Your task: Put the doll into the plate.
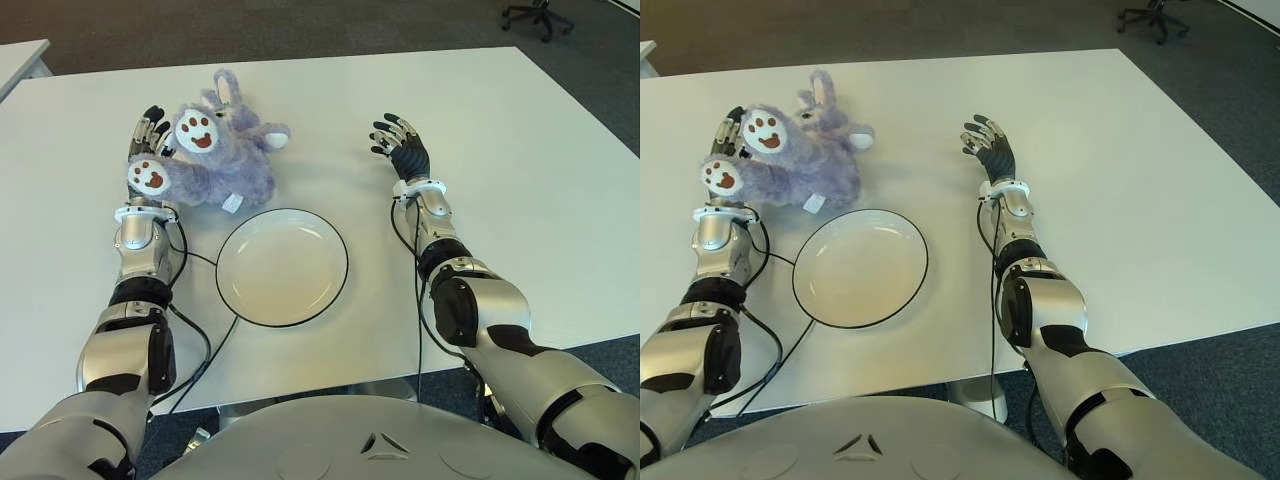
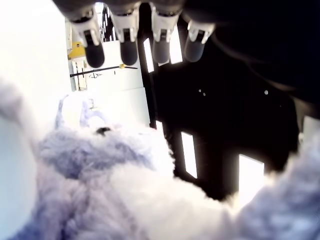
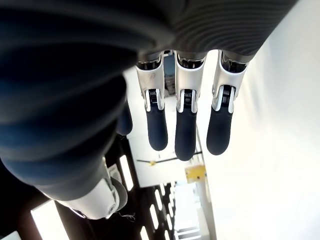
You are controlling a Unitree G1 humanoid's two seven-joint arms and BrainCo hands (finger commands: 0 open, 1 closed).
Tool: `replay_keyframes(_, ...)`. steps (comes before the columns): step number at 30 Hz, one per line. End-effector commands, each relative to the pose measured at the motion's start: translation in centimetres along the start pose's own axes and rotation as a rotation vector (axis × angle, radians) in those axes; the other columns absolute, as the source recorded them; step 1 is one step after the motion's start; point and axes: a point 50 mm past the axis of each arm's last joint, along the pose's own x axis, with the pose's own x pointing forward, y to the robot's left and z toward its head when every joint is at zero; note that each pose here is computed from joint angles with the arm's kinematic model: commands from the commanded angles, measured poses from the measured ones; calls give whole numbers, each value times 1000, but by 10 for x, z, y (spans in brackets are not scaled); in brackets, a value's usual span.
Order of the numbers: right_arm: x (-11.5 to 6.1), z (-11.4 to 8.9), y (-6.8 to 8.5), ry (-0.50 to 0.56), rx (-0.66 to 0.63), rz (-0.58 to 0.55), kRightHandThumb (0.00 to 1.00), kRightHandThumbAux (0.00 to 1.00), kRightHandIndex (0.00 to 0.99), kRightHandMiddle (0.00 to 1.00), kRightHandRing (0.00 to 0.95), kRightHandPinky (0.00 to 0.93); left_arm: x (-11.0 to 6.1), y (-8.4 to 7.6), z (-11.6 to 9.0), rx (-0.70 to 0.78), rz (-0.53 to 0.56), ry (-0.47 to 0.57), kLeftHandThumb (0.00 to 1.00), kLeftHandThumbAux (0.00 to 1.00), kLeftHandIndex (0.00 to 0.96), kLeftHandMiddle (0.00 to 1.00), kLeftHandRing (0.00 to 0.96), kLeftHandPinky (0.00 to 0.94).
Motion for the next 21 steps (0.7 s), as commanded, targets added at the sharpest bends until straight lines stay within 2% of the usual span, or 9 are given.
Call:
replay_keyframes(1, -12, -21, -6, 79, 14, -25, 465, 786, 162, 250, 286, 331, -57, 1, -55, -26, 12, 247, 0, 429, 0, 70, 82, 123)
replay_keyframes(8, -12, -22, -7, 78, 18, -29, 490, 795, 170, 256, 287, 327, -62, 13, -59, -26, 46, 267, 6, 414, 0, 82, 96, 125)
replay_keyframes(21, -13, -22, -9, 77, 20, -32, 489, 788, 171, 254, 284, 327, -71, 18, -61, -37, 109, 250, 20, 440, 0, 89, 93, 88)
